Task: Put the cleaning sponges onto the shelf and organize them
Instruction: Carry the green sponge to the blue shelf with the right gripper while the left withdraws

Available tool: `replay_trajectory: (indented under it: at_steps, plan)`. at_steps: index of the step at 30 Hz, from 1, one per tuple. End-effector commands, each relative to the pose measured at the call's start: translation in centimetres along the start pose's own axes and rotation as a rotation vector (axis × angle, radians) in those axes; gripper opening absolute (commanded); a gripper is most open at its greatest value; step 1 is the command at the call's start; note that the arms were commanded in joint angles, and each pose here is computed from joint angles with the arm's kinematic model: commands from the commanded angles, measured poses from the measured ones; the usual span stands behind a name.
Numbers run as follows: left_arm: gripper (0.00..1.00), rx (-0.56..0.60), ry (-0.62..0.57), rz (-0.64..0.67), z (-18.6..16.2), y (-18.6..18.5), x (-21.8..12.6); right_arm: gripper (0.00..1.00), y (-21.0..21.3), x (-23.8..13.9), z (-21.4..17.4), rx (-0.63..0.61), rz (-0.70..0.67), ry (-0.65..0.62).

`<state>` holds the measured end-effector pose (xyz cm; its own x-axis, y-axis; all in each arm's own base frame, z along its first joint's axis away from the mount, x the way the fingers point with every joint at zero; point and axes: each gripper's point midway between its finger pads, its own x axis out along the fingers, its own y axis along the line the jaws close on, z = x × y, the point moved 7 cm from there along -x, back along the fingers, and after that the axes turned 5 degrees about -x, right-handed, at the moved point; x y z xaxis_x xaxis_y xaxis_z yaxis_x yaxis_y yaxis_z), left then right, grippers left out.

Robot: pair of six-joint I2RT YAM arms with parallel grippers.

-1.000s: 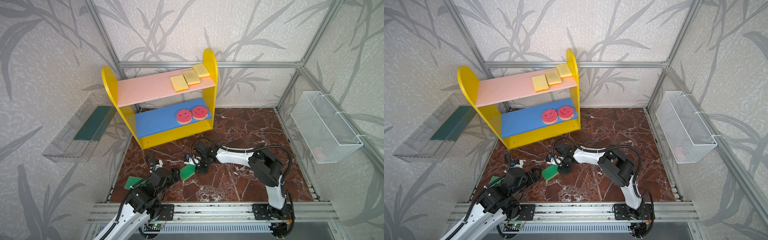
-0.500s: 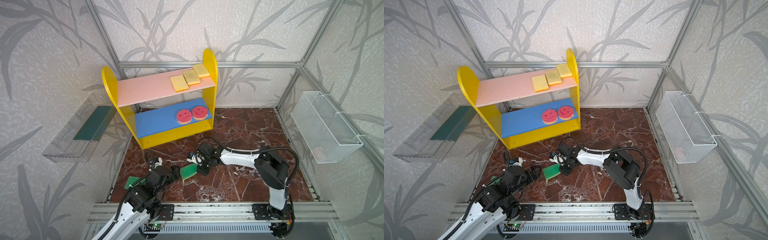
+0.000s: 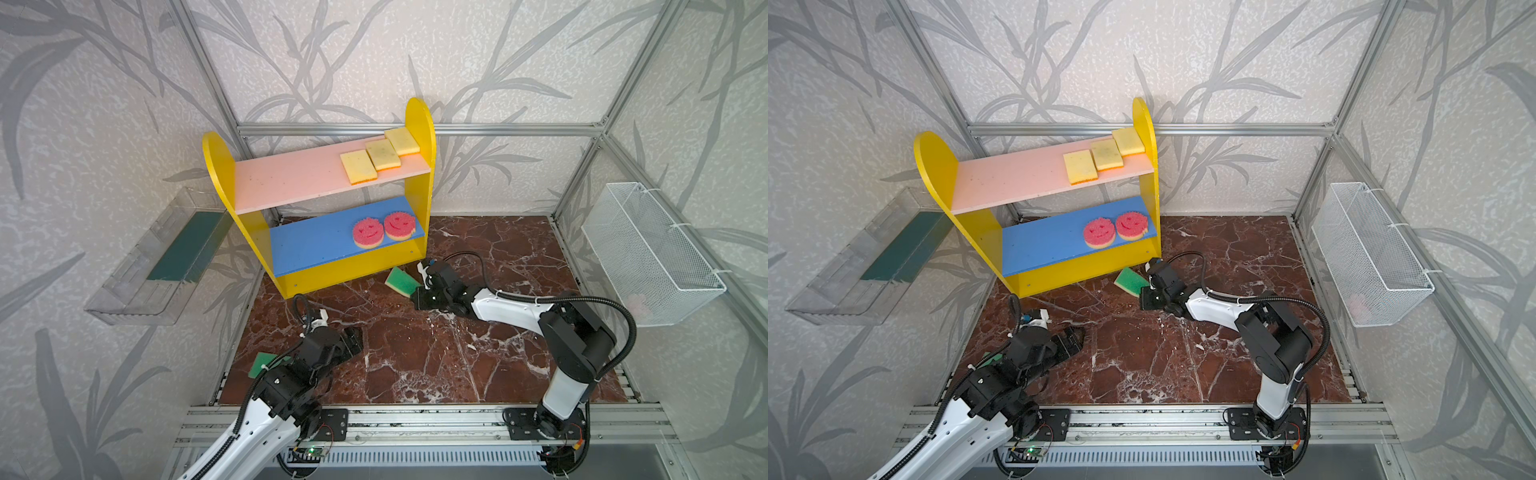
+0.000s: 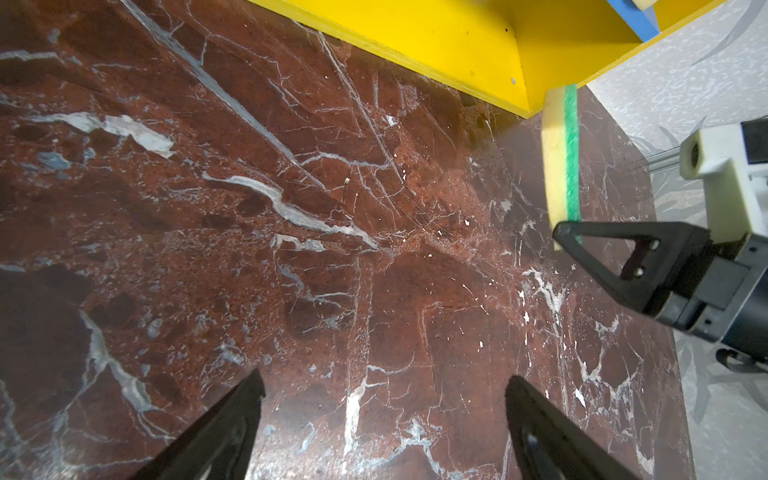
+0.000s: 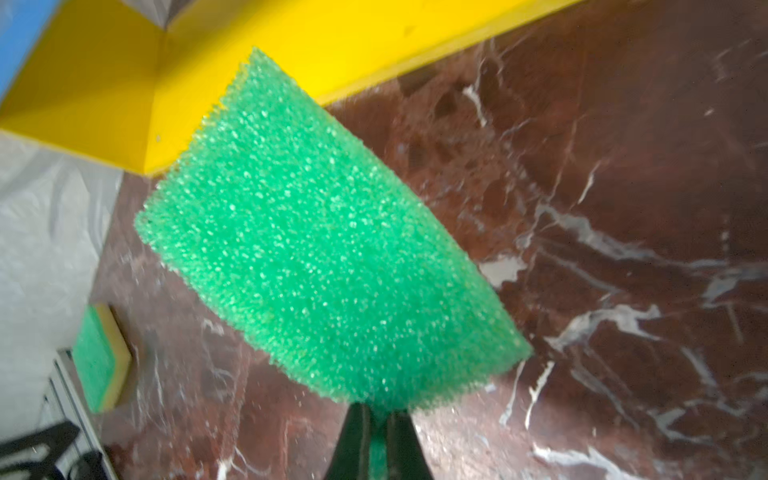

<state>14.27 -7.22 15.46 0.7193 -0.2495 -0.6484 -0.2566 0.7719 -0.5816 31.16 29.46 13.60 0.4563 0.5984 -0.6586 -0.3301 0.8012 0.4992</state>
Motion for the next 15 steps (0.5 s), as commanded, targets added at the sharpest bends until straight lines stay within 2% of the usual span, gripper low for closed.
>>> replay_trajectory:
  at_steps: [1,8,15]
  plan:
    - [0.92,0.017,-0.045,-0.011,0.7,-0.4,-0.1,0.0,-0.1,0.6,3.6,0.186,0.038,-0.165]
    - [0.92,0.05,-0.059,-0.03,0.9,-0.7,-0.1,0.0,-2.4,3.0,5.7,0.377,0.063,-0.299]
    - [0.92,0.099,-0.021,-0.04,0.5,-1.1,0.8,0.01,-2.9,5.6,8.0,0.414,0.078,-0.353]
